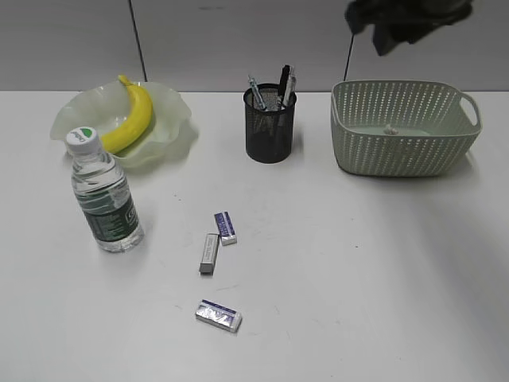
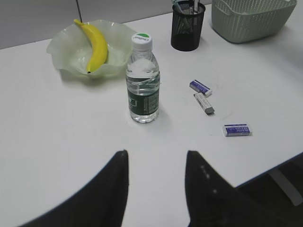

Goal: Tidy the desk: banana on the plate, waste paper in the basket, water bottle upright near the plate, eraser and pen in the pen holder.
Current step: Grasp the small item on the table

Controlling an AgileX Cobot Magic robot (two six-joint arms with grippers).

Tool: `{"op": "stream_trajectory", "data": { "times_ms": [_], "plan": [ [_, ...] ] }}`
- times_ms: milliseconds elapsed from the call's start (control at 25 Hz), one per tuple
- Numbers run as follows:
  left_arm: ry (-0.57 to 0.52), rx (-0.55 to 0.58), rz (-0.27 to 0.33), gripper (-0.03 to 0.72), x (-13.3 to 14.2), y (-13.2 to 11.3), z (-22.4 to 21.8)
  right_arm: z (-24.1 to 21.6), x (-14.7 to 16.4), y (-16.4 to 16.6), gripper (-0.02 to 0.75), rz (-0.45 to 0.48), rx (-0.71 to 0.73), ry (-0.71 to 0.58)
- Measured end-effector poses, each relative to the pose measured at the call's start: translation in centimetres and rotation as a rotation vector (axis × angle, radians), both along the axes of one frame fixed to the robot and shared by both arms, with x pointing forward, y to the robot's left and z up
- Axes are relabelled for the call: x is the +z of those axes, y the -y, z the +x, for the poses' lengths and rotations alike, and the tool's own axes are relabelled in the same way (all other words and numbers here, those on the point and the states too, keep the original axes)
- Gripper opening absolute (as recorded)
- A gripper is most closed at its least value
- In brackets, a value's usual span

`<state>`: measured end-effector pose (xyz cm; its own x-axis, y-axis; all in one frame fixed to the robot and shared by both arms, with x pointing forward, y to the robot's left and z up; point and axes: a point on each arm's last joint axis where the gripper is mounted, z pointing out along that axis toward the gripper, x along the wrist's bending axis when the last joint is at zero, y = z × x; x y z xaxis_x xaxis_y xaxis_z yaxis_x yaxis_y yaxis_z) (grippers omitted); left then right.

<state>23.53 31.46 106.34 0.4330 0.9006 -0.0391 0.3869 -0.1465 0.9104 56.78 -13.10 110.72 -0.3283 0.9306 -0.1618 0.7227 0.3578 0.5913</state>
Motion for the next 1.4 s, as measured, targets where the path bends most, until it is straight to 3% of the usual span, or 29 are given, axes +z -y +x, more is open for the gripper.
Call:
{"op": "stream_trajectory", "data": {
  "times_ms": [160,480,680,960,1200,1400],
  "plan": [
    [0.000,0.000,0.000,0.300,0.0,0.0,0.0,-6.3,-0.5,3.4,0.292,-0.001,0.001,-0.079],
    [0.000,0.000,0.000,0.300,0.0,0.0,0.0,-19.9,-3.1,9.6,0.286,0.046,0.151,-0.204],
    [0.000,0.000,0.000,0.300,0.0,0.0,0.0,-26.9,-3.6,13.5,0.276,0.111,0.173,-0.090],
    [-0.017,0.000,0.011,0.300,0.0,0.2,0.3,-33.2,-4.5,17.2,0.276,0.283,0.204,0.272],
    [-0.143,-0.023,0.070,0.300,0.4,1.9,2.5,-33.6,-5.0,17.5,0.276,0.314,0.205,0.368],
    [-0.262,-0.075,0.027,0.300,2.0,5.7,6.7,-33.2,-5.1,17.3,0.276,0.309,0.211,0.384]
  ]
}}
